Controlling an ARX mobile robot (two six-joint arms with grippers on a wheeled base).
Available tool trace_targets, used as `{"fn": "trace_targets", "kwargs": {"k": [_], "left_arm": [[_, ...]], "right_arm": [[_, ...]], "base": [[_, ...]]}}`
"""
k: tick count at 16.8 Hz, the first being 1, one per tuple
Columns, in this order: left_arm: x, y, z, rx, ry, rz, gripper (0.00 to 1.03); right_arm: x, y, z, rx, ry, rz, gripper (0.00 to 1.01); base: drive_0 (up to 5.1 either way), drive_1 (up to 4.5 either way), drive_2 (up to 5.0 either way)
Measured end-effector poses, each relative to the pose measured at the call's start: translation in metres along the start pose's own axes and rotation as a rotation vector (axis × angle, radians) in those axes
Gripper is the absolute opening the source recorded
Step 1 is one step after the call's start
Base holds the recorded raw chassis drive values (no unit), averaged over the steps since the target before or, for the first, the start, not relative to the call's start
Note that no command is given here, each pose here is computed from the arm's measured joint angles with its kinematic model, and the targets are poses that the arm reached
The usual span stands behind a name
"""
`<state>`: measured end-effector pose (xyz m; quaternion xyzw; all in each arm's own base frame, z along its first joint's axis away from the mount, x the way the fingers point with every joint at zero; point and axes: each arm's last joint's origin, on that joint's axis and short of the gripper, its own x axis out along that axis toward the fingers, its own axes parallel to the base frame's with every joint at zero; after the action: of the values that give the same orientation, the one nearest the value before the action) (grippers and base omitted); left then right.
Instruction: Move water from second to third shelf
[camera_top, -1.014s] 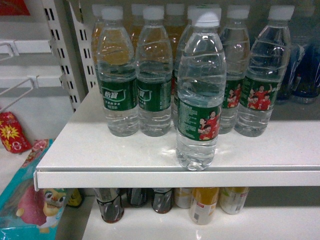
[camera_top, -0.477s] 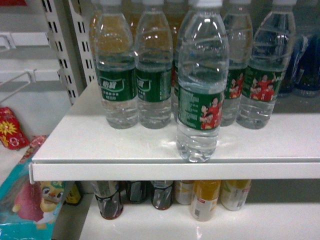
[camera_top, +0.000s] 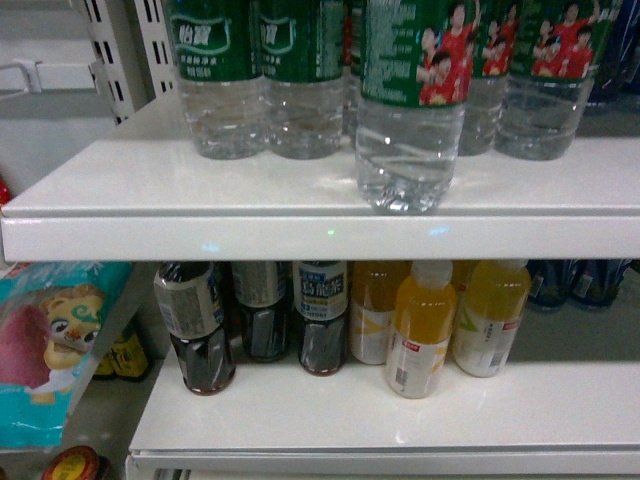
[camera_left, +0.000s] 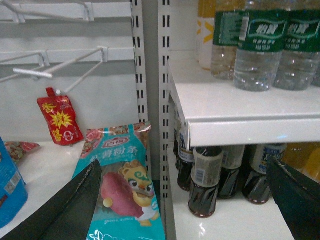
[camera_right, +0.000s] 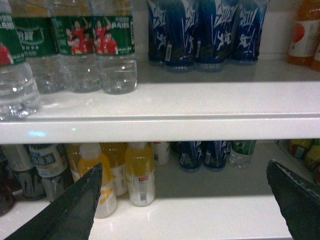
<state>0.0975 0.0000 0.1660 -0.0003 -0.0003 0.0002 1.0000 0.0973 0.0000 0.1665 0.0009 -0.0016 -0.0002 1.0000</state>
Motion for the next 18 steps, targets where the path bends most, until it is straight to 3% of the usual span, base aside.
{"fn": "trace_targets", "kwargs": {"k": [18], "left_arm": [[0.0,0.0,-0.0002,0.0,0.002,0.0,0.98]], "right_arm": [[0.0,0.0,-0.0001,-0.003,0.002,0.0,0.98]], "base": [[0.0,0.0,0.0]]}}
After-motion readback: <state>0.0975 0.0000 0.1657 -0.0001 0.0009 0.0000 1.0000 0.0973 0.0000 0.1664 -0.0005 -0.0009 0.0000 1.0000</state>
